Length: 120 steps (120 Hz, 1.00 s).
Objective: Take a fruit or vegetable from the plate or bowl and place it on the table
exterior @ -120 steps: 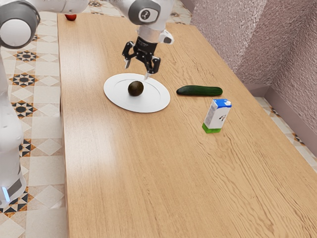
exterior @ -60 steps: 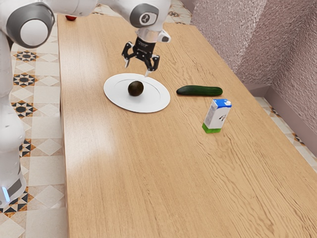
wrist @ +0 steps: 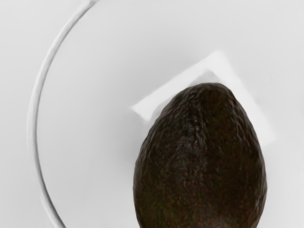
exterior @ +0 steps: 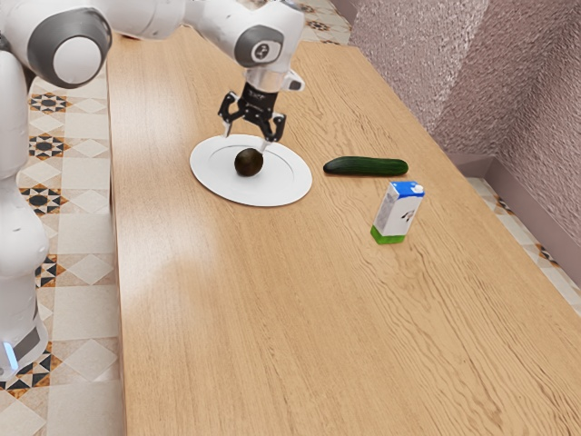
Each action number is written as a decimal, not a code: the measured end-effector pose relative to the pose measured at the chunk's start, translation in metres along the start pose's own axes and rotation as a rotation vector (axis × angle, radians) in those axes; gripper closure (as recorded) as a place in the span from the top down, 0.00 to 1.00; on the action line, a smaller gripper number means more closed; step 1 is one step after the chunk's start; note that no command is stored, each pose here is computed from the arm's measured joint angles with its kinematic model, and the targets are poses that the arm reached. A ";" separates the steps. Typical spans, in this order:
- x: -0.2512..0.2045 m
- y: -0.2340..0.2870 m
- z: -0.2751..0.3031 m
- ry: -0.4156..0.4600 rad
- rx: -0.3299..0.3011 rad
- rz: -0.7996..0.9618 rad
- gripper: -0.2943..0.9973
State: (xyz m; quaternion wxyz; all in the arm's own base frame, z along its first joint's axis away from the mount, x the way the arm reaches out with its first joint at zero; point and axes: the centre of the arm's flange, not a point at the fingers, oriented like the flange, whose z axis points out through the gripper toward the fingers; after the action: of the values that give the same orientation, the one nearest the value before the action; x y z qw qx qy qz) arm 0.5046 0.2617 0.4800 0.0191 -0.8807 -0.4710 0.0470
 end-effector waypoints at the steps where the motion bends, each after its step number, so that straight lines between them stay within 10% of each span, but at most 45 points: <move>1: 0.000 0.001 0.000 0.000 -0.002 0.001 0.77; 120: 0.006 0.015 0.050 -0.034 -0.030 -0.007 0.71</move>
State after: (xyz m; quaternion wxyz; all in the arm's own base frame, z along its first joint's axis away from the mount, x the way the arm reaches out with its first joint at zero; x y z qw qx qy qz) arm 0.5155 0.2572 0.4283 -0.0020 -0.8783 -0.4750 0.0550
